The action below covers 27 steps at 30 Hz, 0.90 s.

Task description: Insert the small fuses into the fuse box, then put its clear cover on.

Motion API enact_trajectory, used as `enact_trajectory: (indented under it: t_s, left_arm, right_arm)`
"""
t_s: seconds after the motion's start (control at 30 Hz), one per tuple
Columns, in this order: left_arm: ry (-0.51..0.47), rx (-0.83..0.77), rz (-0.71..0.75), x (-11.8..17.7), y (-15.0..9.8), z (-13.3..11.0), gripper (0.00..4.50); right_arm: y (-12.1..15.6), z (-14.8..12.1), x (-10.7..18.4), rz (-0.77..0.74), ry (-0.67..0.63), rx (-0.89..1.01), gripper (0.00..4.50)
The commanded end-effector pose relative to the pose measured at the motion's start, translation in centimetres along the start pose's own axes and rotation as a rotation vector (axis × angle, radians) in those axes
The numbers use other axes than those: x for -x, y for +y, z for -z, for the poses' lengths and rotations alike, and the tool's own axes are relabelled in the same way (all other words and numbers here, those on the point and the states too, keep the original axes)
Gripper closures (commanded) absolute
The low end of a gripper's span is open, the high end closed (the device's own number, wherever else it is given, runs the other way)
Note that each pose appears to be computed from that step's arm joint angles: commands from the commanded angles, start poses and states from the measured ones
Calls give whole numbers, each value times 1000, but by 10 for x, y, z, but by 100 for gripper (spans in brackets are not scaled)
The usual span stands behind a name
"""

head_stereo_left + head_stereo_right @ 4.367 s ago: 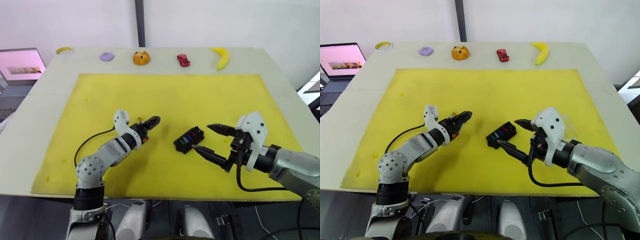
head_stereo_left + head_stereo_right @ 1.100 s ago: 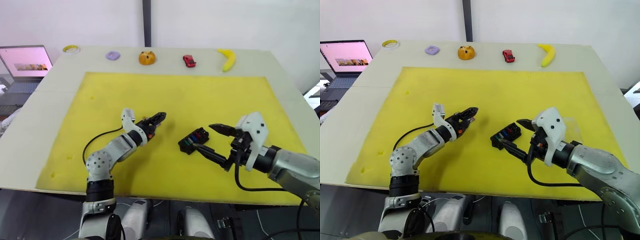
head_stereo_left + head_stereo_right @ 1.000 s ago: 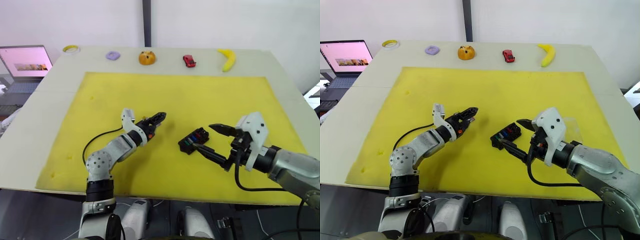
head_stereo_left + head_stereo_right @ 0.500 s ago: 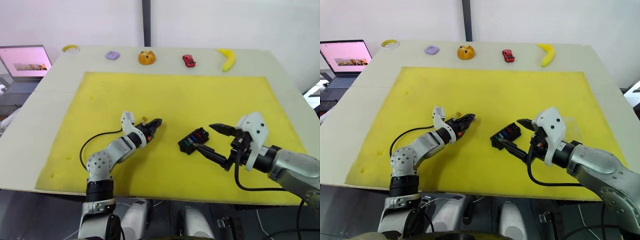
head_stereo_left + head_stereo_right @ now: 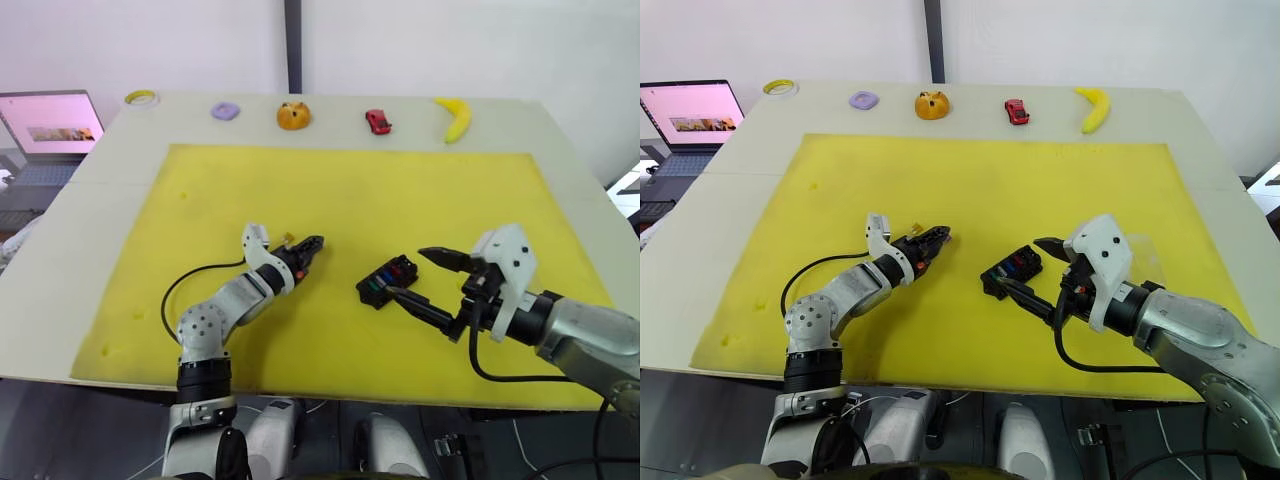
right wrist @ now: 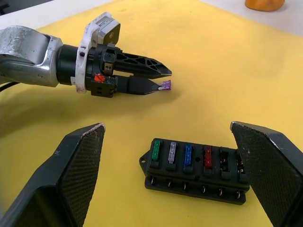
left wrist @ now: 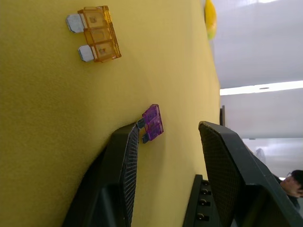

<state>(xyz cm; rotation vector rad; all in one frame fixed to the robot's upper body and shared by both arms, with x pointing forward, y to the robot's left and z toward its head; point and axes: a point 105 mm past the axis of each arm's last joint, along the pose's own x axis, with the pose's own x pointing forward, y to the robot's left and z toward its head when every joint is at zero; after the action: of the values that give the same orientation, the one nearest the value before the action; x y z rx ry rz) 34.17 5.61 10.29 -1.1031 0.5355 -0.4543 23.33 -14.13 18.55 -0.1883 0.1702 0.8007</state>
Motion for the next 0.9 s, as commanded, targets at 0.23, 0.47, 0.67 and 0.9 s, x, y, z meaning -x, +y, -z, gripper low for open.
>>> enact_trajectory:
  t_s: [0.23,0.47,0.67,0.9]
  left_arm:
    - [11,18,-57,-2,11,5,234]
    - [19,15,-74,-3,14,7,289]
    - [15,15,-83,-3,16,6,289]
    - [9,17,-82,-3,15,5,385]
  right_arm:
    - [6,-10,1,-15,-38,44,0]
    - [5,-10,1,-15,-37,44,0]
    - [5,-10,1,-15,-35,46,0]
    - [4,-10,2,-12,-35,49,0]
